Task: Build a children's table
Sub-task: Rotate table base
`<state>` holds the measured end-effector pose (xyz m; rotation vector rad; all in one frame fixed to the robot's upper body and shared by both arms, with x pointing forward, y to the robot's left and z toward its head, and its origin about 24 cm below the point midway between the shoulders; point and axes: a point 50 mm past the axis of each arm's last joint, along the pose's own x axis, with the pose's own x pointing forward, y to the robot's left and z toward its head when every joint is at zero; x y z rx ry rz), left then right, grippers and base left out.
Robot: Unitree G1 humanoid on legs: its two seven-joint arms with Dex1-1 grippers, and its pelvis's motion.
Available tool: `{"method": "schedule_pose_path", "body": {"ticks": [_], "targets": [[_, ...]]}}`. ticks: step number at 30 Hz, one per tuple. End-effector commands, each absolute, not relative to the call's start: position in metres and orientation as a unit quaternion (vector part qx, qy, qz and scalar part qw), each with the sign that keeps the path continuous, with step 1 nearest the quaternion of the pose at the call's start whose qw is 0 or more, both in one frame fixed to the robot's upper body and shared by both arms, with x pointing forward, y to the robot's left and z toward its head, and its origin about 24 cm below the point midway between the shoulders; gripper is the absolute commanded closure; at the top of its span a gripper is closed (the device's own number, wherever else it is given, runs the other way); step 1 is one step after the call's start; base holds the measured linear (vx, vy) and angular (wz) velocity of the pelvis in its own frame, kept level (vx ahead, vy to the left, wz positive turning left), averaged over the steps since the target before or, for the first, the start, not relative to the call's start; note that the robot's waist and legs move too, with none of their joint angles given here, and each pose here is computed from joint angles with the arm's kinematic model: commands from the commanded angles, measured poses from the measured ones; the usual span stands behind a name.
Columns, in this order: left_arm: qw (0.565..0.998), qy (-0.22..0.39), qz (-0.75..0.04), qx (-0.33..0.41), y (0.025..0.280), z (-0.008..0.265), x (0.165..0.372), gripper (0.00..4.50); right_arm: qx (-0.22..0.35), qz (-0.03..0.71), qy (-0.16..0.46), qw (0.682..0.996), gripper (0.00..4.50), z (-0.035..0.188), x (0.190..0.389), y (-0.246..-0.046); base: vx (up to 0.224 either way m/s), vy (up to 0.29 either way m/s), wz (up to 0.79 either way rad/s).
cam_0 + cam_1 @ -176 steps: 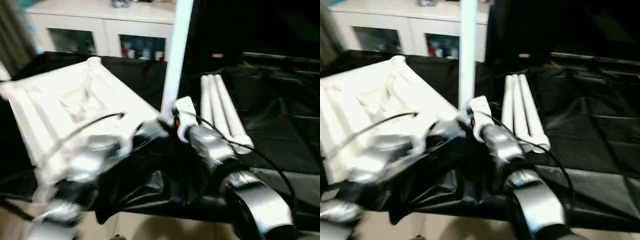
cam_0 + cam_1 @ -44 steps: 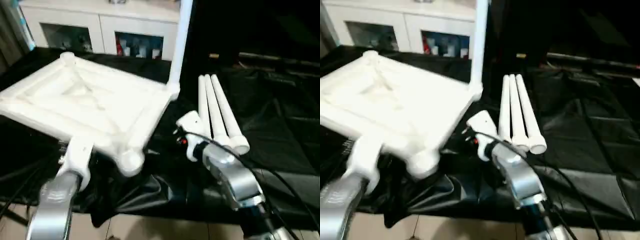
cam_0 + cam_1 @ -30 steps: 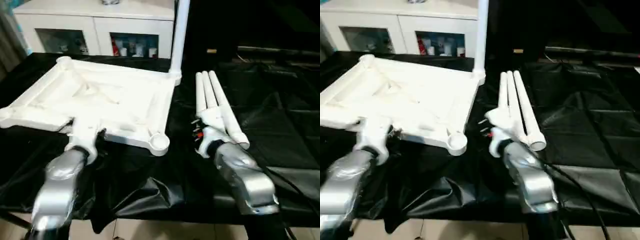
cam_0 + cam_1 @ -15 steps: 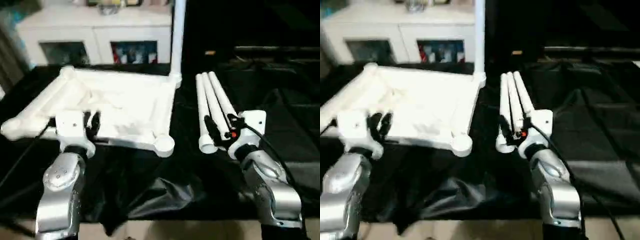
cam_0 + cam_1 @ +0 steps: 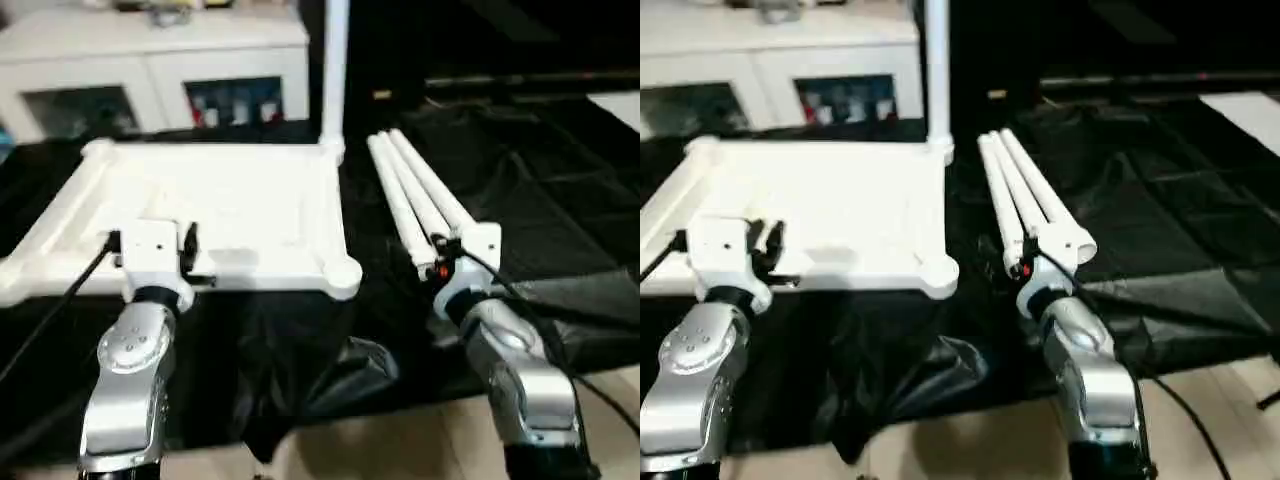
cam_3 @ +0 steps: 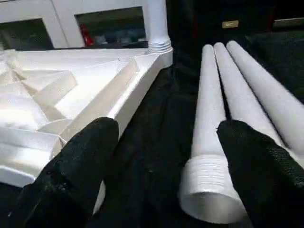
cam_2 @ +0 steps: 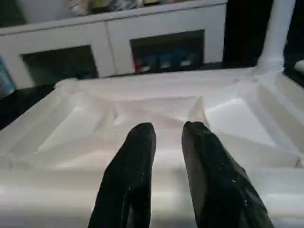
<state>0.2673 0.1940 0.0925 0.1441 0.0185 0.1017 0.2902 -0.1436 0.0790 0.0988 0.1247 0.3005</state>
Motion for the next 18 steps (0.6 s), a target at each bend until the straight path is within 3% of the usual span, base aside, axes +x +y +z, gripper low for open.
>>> {"method": "schedule_pose_path", "body": {"ticks": [1, 10, 13, 18], "targets": [[0.996, 0.013, 0.053, 0.07, 0.189, 0.091, 0.268, 3.29, 0.041, 0.147, 0.067, 0.986, 0.61, 0.078, 0.29, -0.15, -0.078, -0.224, -0.06], [0.995, 0.034, 0.072, 0.067, 0.191, 0.086, 0.266, 3.29, 0.043, 0.163, 0.069, 0.983, 0.61, 0.08, 0.292, -0.146, -0.056, -0.195, 0.03], [0.996, 0.015, 0.044, 0.079, 0.188, 0.089, 0.264, 3.29, 0.024, 0.192, 0.074, 0.978, 0.61, 0.08, 0.293, -0.14, -0.083, -0.107, 0.0], [0.996, 0.009, 0.042, 0.076, 0.187, 0.092, 0.263, 3.29, 0.011, 0.207, 0.067, 0.976, 0.61, 0.08, 0.293, -0.131, -0.121, -0.104, 0.41]]}}
